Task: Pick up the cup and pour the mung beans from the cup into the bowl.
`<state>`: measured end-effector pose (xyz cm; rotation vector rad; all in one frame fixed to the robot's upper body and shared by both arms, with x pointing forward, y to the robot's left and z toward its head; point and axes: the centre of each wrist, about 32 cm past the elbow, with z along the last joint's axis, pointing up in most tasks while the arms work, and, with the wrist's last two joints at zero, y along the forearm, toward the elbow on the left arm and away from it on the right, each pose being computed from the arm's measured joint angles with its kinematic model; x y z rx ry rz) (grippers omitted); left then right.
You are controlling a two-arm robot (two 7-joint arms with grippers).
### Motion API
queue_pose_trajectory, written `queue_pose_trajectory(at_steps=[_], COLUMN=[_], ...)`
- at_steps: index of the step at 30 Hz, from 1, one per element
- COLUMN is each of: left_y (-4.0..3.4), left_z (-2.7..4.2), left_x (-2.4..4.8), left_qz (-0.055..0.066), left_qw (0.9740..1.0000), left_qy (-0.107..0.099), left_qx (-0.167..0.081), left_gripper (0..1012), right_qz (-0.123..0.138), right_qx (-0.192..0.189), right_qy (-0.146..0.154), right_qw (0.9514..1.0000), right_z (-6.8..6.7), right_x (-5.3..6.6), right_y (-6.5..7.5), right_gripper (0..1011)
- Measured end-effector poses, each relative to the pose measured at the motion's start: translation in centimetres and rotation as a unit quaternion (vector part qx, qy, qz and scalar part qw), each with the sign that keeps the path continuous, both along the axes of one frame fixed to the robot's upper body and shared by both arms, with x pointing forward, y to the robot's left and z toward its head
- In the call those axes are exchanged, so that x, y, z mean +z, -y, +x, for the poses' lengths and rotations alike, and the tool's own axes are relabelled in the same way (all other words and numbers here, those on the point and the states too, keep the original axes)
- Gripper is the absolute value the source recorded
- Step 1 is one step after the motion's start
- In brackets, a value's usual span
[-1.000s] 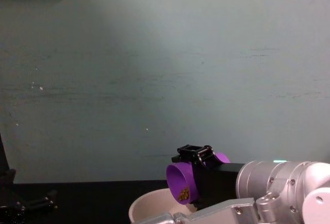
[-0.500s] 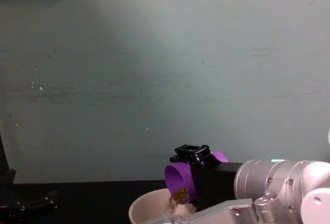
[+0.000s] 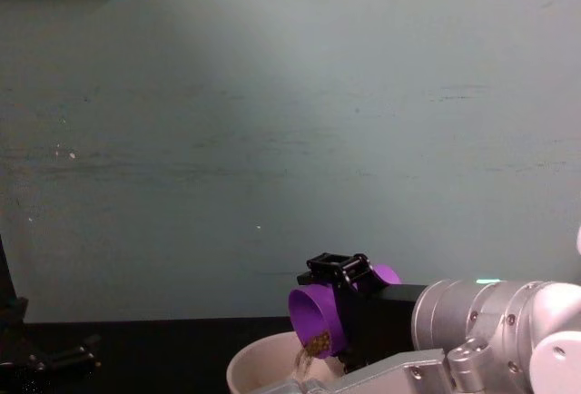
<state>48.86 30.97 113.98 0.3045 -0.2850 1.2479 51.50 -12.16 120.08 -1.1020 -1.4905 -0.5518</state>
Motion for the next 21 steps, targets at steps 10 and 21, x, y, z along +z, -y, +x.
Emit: queue_pose_trajectory(at_steps=[10,21], left_y=[0.00,0.00], left_z=[0.00,0.00], left_x=[0.00,0.00], left_qz=[0.000,0.000], left_qw=[1.0000,1.0000], left_qy=[0.000,0.000], left_qx=[0.000,0.000], left_gripper=[1000,1000], right_qz=[0.000,-0.014], right_qx=[0.002,0.006], right_qy=[0.000,0.003], right_qw=[1.0000,0.9999], right_z=[0.01,-0.09], right_x=[0.11,0.31], right_y=[0.07,-0.07], right_gripper=[735,736])
